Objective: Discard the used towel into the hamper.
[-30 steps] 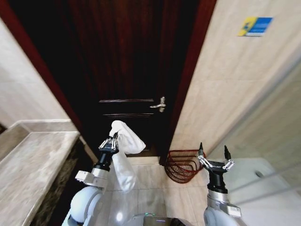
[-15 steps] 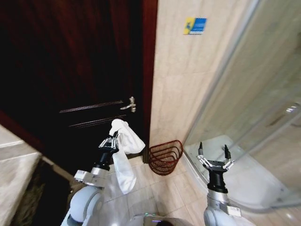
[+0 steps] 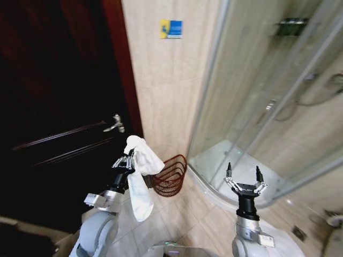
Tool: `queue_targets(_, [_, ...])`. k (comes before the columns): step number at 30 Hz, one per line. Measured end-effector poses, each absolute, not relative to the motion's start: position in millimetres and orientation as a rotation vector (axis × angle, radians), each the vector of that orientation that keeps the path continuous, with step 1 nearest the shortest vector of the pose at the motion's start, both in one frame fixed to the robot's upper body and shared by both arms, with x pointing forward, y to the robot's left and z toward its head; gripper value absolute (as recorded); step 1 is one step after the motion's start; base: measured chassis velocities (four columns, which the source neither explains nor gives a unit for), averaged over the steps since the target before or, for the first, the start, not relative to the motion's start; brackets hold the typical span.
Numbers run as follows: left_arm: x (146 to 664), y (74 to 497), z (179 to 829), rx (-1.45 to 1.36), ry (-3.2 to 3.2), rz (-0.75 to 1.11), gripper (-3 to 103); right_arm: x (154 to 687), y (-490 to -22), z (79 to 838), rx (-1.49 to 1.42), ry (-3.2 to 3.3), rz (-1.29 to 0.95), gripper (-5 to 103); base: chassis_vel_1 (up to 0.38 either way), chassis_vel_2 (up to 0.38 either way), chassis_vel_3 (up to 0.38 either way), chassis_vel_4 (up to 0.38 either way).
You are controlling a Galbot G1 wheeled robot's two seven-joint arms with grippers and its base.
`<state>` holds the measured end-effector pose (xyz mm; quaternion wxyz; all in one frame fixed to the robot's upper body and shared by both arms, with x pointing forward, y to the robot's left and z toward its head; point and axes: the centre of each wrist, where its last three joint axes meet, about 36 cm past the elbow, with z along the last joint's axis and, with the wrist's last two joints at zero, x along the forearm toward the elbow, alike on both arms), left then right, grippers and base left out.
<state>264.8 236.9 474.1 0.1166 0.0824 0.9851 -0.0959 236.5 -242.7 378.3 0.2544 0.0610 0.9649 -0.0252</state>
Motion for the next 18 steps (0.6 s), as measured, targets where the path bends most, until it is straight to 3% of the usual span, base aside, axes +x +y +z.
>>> queue_targets(18, [272.1,241.6,457.5,0.287,2.900,-0.268,4,235.5,-241.5,373.8,0.162,2.630,-0.065,100,-0.123,-0.120,-0.117,-0.131])
